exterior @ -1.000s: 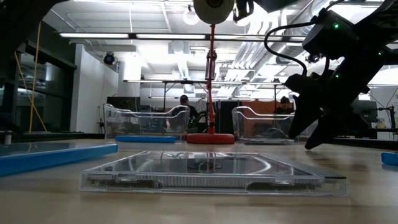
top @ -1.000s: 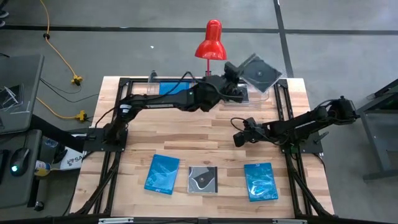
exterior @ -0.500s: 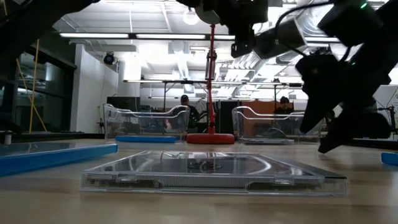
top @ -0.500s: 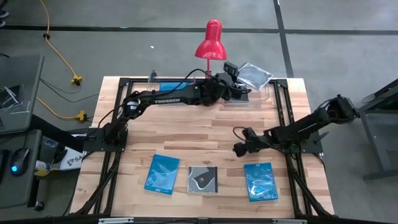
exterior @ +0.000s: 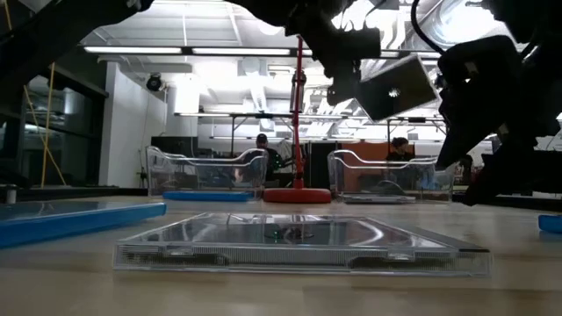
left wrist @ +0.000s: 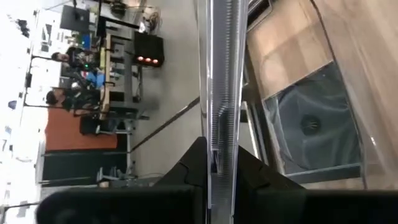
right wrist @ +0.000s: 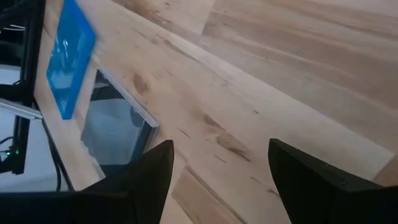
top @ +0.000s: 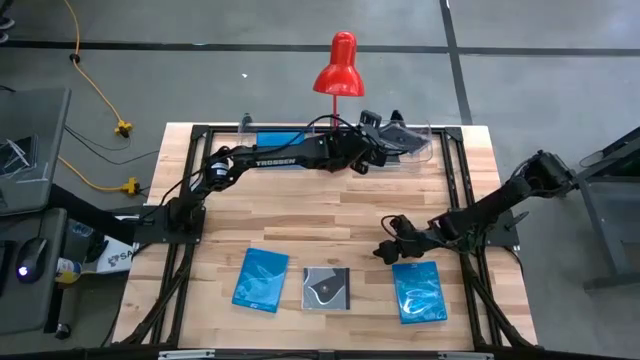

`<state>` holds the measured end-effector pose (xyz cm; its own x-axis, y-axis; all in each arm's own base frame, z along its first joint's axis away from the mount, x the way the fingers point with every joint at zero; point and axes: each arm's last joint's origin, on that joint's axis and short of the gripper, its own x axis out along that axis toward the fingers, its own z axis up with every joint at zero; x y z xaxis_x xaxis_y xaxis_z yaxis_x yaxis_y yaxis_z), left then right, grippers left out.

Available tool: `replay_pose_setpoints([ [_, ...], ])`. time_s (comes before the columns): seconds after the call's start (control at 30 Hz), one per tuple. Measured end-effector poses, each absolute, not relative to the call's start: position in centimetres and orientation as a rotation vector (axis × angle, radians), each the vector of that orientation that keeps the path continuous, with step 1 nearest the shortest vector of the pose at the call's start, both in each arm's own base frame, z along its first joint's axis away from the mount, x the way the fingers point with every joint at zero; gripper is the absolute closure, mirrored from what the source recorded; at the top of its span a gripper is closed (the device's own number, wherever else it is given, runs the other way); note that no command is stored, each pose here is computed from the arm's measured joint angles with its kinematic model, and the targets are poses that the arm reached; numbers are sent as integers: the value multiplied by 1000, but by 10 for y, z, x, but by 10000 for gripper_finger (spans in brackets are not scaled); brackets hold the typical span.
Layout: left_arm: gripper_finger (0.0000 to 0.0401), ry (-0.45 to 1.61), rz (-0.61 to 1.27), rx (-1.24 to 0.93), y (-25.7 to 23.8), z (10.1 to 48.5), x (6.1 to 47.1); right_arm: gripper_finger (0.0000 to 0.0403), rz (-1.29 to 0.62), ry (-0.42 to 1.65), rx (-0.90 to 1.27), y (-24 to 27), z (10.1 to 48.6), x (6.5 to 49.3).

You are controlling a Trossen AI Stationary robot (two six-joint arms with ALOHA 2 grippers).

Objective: Pick & place jewel cases by type
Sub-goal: Put the right black cd case into the right transparent bin

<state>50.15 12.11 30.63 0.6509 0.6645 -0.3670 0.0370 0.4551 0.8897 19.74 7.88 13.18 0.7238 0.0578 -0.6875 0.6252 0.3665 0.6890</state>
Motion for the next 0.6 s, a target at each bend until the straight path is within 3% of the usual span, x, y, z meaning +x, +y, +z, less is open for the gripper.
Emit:
replay_pose_setpoints([
  [0.6,377,938,520,988,140,251,515,155,-173,678,1181,113,143,192],
])
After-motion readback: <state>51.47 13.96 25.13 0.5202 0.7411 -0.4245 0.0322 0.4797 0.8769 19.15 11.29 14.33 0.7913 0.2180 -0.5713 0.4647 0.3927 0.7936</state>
